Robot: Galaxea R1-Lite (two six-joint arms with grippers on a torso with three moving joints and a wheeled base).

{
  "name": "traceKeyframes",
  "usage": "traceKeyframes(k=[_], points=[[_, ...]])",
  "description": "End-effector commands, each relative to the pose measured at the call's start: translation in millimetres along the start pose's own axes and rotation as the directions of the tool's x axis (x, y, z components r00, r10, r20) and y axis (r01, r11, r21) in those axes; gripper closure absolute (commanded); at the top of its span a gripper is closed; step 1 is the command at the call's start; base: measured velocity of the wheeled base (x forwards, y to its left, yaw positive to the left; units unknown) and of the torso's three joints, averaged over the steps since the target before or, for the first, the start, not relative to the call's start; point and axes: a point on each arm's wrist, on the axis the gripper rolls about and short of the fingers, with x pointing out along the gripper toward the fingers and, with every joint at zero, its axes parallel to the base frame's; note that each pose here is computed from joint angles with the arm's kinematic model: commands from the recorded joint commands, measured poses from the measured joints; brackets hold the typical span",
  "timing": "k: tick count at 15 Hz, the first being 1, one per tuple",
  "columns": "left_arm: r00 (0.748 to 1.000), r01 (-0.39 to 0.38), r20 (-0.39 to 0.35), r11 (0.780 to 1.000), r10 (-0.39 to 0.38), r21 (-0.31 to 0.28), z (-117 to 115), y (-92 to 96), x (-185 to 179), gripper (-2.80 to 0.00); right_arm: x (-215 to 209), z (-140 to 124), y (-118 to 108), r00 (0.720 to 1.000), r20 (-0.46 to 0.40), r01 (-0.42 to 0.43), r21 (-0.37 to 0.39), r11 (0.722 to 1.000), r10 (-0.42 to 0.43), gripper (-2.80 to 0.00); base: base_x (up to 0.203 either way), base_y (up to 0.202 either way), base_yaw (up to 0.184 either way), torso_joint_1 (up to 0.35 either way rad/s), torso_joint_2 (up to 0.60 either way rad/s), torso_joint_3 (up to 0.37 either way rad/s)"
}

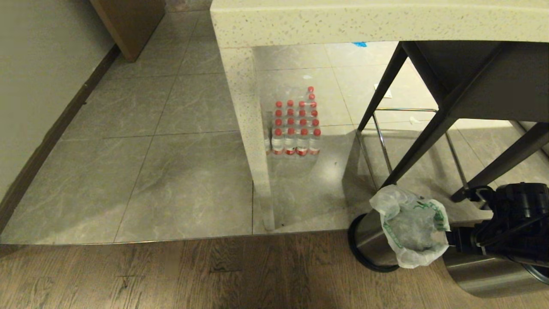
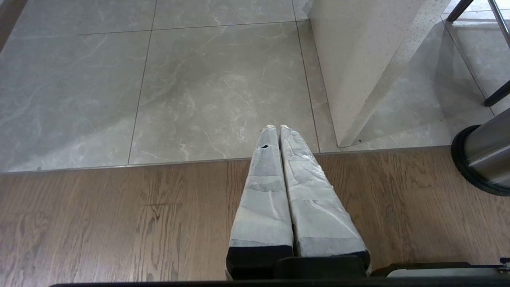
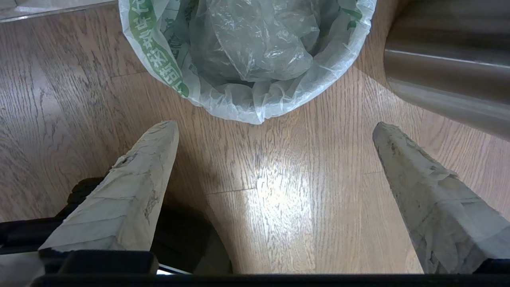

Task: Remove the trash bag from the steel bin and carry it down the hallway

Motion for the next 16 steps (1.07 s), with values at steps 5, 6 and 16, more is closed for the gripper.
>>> traceKeyframes(k=[5, 6, 16], points=[[1.000, 0.000, 0.001, 1.000, 0.000, 0.000, 0, 0.0, 0, 0.00, -204, -193, 10, 0.753, 0.652, -0.093, -0.030, 0.995, 0.090, -2.80, 0.000, 0.000, 0.000, 0.000, 0.00, 0.000], [1.000, -0.001, 0.001, 1.000, 0.001, 0.000, 0, 0.0, 0, 0.00, -204, -193, 10, 0.752, 0.654, -0.093, -0.030, 0.995, 0.090, -2.80, 0.000, 0.000, 0.000, 0.000, 0.00, 0.000], [1.000, 0.000, 0.002, 1.000, 0.000, 0.000, 0, 0.0, 0, 0.00, -276, -160, 8, 0.765, 0.611, -0.196, -0.080, 0.977, 0.204, -2.80, 0.000, 0.000, 0.000, 0.000, 0.00, 0.000]])
